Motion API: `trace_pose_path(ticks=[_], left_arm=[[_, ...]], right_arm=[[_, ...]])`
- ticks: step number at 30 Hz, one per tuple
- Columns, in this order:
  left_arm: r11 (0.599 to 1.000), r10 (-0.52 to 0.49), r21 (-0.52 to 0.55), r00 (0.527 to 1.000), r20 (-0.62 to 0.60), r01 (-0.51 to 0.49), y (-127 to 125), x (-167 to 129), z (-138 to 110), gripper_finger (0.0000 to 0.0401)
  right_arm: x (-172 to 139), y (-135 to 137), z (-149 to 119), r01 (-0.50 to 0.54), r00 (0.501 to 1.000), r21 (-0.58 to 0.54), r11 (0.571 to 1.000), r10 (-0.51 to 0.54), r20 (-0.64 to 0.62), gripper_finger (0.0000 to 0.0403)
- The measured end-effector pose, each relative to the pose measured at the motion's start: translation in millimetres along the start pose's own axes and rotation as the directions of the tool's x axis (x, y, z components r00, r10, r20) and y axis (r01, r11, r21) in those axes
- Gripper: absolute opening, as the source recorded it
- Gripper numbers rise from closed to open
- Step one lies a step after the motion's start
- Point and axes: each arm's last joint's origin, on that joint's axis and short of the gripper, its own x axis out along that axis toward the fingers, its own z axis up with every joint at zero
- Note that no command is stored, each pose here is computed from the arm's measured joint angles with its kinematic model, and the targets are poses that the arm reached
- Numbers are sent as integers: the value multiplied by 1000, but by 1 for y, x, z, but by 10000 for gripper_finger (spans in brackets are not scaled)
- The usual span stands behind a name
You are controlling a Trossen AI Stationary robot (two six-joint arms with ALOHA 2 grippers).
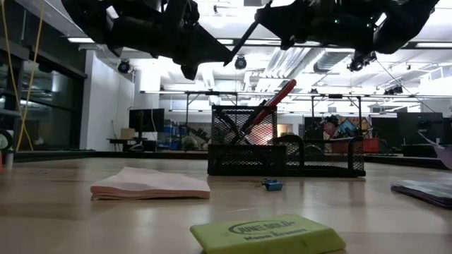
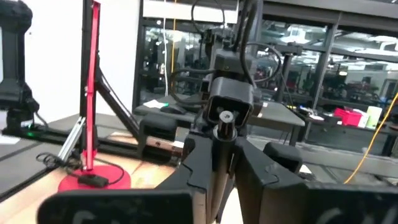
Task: Pick and place office supplies into organizer
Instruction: Put the black pen into the black desk organizer
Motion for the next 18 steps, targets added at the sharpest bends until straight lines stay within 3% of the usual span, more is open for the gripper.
trace_pose_path(ticks=[6, 10, 18], left_arm=[[1000, 19, -8, 999, -43, -20, 1, -1, -4, 87], [995, 98, -3, 990, -104, -99, 3, -2, -10, 116], [993, 120, -1, 980, -158, -121, 4, -2, -15, 135]], right_arm=[[-6, 4, 10, -3, 1000, -7, 1000, 2, -21, 24], [-8, 10, 15, 1, 999, -18, 1000, -1, -34, 24], [-7, 24, 4, 48, 982, 18, 999, -43, -186, 24]])
